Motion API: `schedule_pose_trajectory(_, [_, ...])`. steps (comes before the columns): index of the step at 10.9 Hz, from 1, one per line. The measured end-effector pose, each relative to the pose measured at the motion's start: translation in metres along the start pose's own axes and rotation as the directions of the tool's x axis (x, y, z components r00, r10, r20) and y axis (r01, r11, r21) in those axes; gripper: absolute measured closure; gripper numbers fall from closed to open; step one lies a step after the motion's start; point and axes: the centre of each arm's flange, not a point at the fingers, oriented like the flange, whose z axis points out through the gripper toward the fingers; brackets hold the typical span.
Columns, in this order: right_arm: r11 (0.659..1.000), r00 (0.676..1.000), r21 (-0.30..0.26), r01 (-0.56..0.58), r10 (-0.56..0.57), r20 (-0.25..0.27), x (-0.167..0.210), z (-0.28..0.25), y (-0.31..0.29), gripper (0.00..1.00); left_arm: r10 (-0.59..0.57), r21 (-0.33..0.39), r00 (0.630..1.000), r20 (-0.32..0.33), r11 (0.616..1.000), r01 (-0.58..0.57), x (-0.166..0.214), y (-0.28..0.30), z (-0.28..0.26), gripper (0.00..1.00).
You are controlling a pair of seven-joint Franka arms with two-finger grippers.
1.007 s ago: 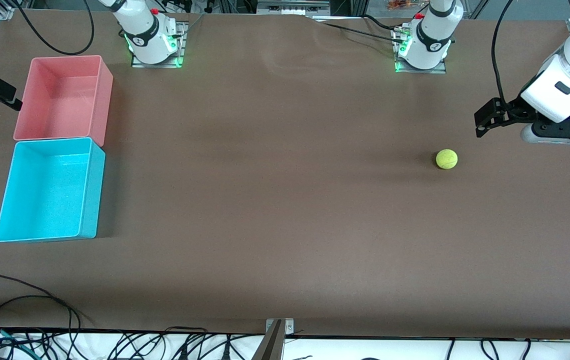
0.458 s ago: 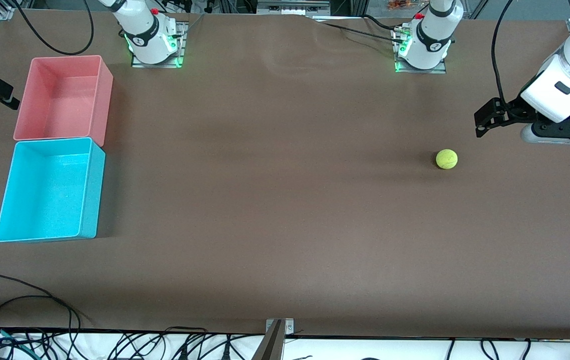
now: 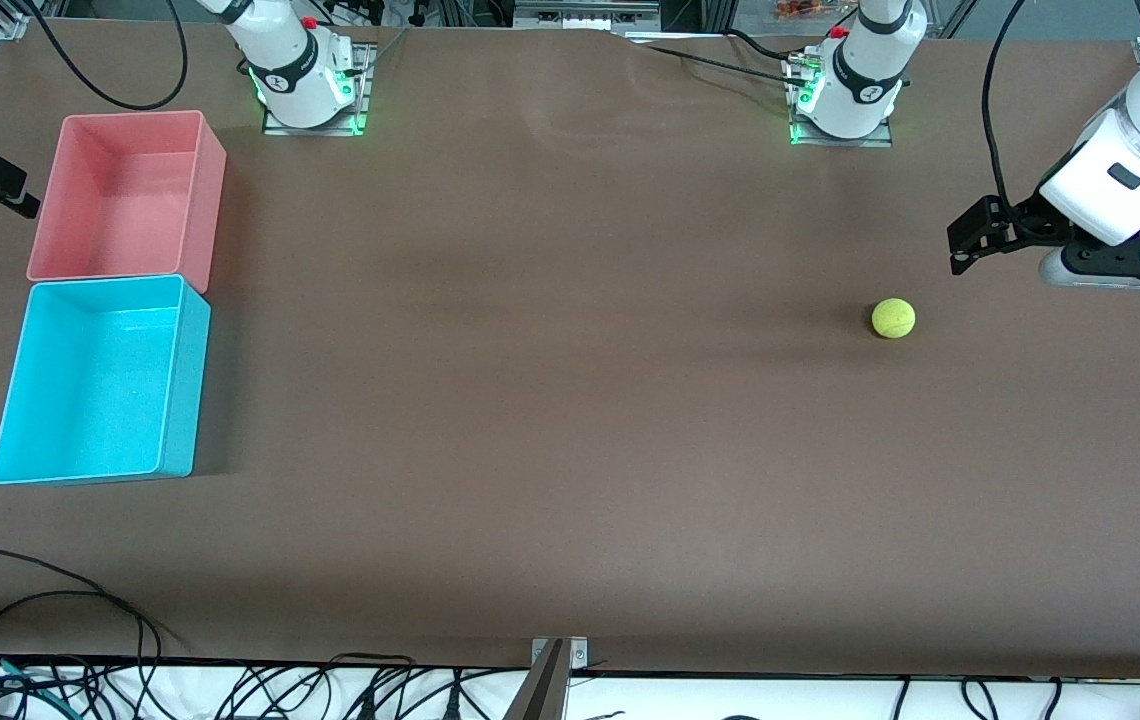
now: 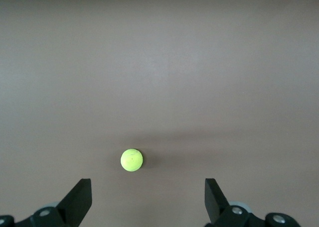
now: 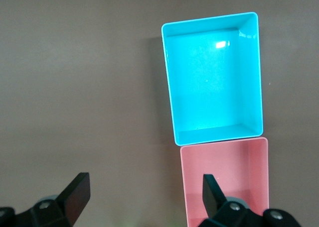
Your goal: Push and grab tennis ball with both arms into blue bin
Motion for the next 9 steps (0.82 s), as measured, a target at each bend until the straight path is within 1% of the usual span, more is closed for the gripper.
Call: schedule_pose_trajectory(9, [1.0,1.0,-0.001,0.026,-0.026,-0.012,-0.001,-0.01,-0.014,0.0,0.0,0.0,1.0,0.002,1.0,0.0,0.001,0.0,0.001,0.0])
